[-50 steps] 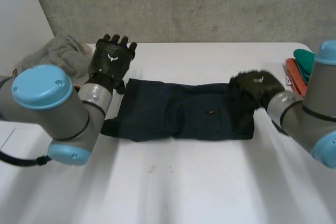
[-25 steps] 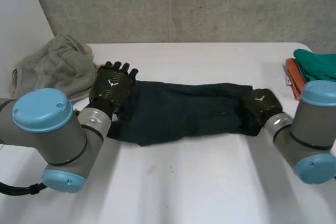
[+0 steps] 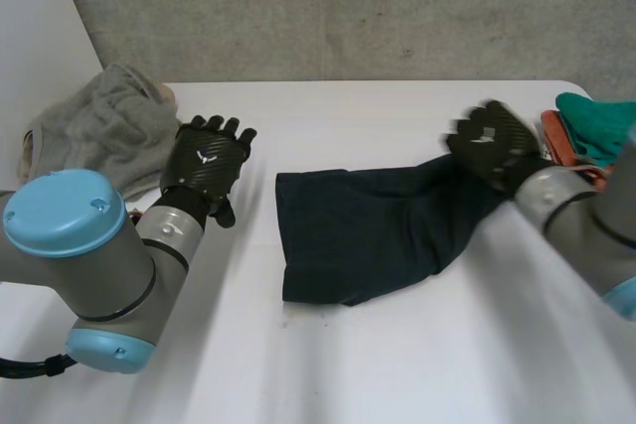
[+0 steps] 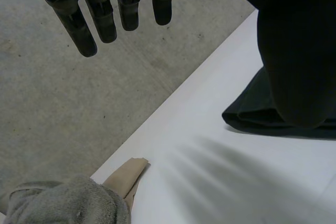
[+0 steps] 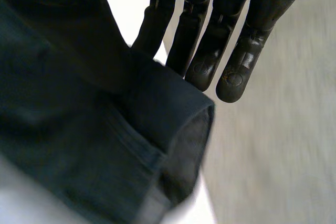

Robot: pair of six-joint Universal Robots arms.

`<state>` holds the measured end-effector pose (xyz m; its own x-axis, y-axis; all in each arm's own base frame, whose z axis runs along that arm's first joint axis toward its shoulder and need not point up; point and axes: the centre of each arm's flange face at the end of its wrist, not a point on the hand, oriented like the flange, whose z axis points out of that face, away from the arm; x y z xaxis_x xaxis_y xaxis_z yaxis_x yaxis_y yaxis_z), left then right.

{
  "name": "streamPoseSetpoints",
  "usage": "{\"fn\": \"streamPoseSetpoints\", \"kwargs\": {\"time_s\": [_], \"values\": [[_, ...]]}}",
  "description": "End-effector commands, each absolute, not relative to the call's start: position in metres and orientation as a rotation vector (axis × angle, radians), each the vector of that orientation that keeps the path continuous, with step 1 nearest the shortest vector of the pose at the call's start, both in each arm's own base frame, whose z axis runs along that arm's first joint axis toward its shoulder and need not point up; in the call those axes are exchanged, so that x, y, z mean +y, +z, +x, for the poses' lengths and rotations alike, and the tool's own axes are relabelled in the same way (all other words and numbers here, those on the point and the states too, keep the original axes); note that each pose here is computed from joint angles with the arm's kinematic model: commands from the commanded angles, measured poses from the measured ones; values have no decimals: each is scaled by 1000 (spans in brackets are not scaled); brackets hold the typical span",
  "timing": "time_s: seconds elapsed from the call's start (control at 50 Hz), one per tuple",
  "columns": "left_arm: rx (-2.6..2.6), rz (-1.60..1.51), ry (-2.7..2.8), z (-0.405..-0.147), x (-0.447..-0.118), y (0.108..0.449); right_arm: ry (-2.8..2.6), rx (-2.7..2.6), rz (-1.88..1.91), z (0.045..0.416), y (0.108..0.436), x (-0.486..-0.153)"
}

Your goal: Fold the laundry.

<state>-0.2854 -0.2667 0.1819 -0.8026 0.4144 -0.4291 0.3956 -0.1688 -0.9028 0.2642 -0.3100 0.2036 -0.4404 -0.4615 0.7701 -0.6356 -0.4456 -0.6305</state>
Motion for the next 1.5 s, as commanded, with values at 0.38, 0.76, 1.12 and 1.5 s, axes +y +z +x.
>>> {"fn": "streamPoseSetpoints", "kwargs": {"time_s": [0.38, 0.76, 1.12, 1.5], "values": [[-1937, -740, 2256, -282, -272, 223, 2343, -1882, 1741, 366, 178, -236], [-1990, -767, 2188, -283, -265, 205, 1723, -2357, 1062, 169, 138, -340], [-2006, -782, 2165, -282, -263, 199, 1800, -2317, 1082, 164, 112, -365], [-1998, -773, 2182, -279, -259, 204, 1919, -1357, 1773, 274, 169, -293]]}}
